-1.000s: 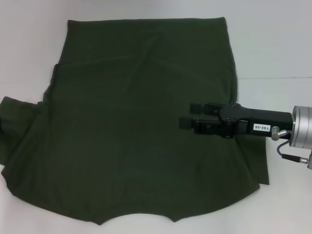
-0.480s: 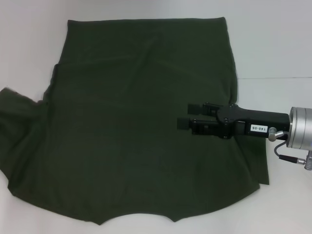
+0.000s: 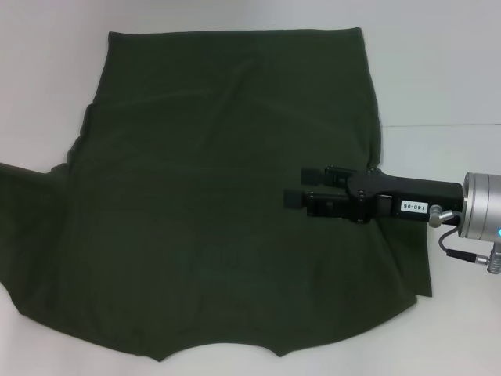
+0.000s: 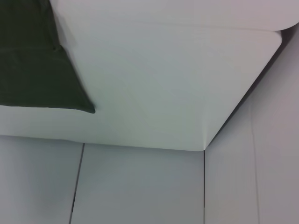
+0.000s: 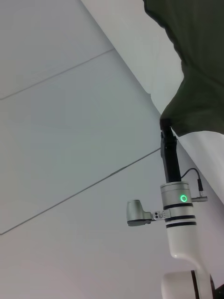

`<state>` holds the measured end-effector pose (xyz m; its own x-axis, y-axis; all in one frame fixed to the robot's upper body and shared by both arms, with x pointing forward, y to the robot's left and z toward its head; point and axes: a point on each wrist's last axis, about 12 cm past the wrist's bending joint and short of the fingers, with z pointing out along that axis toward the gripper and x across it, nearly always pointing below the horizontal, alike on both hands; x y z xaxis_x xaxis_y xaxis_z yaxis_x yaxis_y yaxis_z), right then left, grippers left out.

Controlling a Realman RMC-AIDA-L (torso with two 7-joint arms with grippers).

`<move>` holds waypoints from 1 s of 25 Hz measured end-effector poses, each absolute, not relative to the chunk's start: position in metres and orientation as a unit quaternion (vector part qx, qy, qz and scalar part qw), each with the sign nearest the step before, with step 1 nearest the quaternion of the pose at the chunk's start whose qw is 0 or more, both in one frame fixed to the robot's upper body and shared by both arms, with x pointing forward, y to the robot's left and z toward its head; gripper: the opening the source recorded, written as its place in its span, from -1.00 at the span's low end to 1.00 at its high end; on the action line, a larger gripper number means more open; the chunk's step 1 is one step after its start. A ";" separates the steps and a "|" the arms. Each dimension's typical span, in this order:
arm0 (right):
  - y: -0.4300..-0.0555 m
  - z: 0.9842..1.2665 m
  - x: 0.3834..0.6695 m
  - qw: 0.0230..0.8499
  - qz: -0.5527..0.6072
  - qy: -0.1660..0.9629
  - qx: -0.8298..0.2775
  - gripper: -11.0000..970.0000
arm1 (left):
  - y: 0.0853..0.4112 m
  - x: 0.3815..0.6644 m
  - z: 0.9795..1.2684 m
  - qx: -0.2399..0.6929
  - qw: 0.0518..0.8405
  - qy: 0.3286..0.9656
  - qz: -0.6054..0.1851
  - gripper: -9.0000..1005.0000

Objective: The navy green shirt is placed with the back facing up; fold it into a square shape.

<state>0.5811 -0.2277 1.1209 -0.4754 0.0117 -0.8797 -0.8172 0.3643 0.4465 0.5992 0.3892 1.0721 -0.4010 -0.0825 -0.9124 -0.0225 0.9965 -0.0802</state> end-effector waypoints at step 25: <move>-0.233 1.119 0.581 0.432 0.482 0.712 -0.273 0.80 | 0.325 0.585 1.082 0.036 0.556 0.790 -0.255 -0.78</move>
